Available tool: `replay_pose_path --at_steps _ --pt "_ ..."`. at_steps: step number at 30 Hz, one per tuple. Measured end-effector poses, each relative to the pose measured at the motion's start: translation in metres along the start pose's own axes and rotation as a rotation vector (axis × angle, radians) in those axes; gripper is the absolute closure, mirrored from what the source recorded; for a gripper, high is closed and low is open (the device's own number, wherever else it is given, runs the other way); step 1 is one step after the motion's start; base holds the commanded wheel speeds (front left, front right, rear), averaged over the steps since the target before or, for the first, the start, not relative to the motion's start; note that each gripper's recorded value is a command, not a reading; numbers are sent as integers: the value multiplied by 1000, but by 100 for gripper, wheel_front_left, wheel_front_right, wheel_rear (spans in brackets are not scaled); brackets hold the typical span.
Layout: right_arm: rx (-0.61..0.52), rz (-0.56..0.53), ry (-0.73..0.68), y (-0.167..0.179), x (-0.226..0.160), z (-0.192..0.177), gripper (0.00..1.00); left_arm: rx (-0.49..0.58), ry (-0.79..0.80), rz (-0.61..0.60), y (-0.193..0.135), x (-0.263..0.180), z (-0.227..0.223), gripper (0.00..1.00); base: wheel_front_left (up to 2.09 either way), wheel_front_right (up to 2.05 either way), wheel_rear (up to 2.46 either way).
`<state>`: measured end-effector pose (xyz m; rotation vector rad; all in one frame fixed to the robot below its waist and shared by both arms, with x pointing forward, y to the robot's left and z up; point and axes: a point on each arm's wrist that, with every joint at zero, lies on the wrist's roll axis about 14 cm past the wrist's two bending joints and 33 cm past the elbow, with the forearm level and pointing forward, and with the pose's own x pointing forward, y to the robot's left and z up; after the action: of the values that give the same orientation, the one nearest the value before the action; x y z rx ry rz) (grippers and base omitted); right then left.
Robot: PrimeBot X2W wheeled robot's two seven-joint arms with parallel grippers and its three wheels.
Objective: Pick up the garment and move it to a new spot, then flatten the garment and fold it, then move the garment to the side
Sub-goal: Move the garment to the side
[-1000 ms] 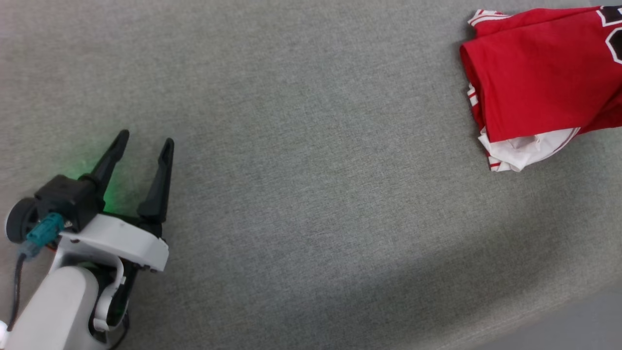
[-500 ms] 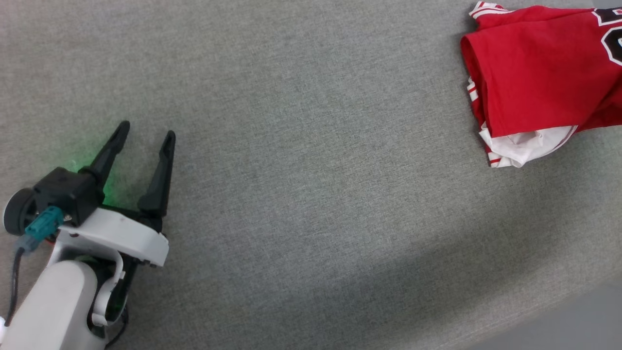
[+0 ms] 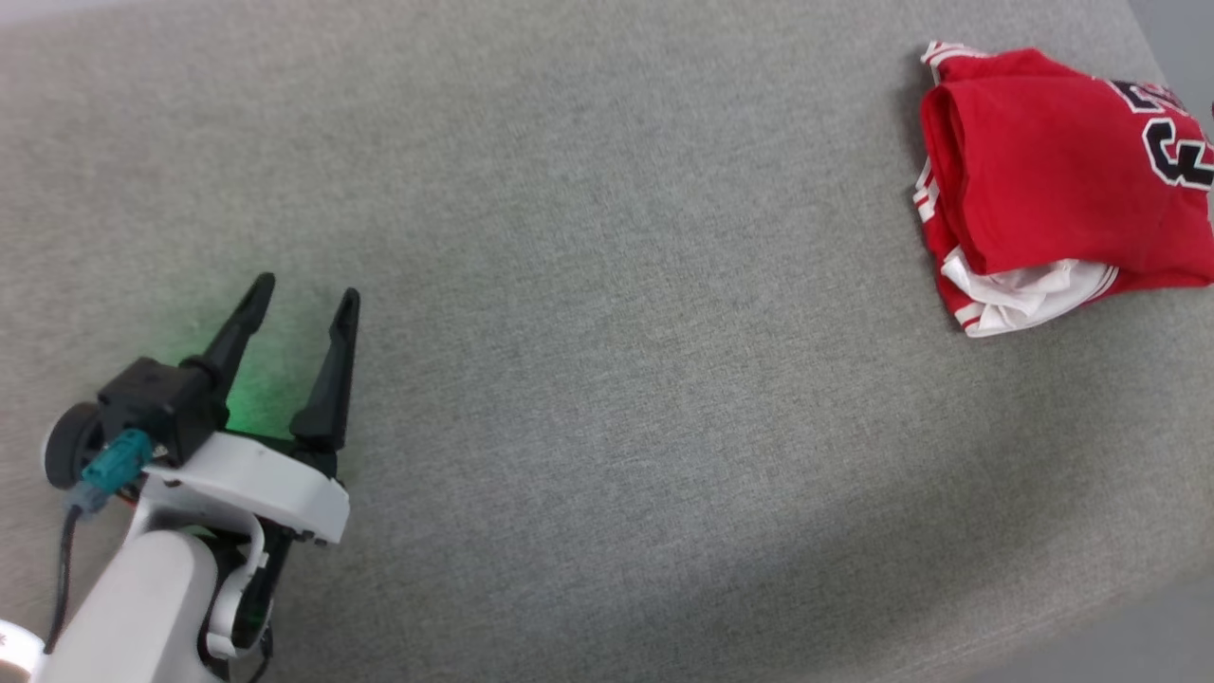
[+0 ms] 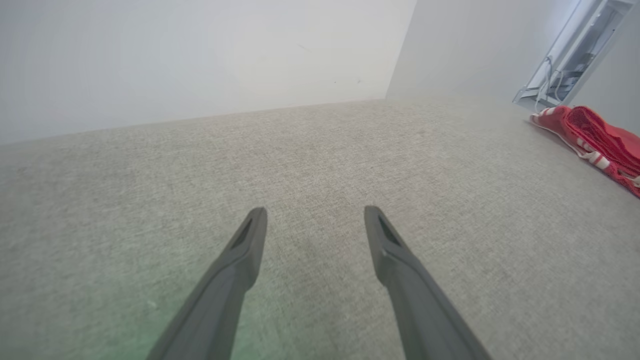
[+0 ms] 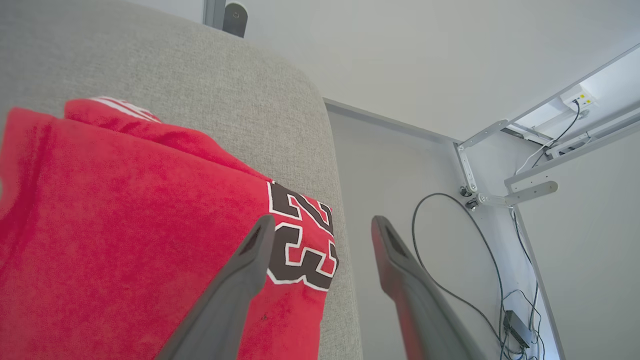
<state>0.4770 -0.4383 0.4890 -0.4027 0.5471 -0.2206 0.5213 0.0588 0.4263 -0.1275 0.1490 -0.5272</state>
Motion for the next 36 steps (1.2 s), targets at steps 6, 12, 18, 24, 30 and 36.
replay_pose_path --at_steps 6,12,18,24,30,36 --pt "37 37 -89 10 -9 21 0 1 -27 32 1 -16 13 0 0 0 0" --pt "71 111 -156 35 -21 29 0 -6 -49 95 9 -43 24 0 0 0 0" --pt "148 178 -245 61 -34 37 0 0 -58 182 22 -80 31 0 0 0 0" --pt "202 258 -306 93 -50 34 0 2 -75 283 38 -126 38 0 0 0 0" --pt "256 316 -363 116 -65 42 0 10 -110 391 55 -173 48 0 0 0 0" --pt "315 357 -459 130 -86 60 0 13 -148 487 67 -216 55 0 0 0 0"
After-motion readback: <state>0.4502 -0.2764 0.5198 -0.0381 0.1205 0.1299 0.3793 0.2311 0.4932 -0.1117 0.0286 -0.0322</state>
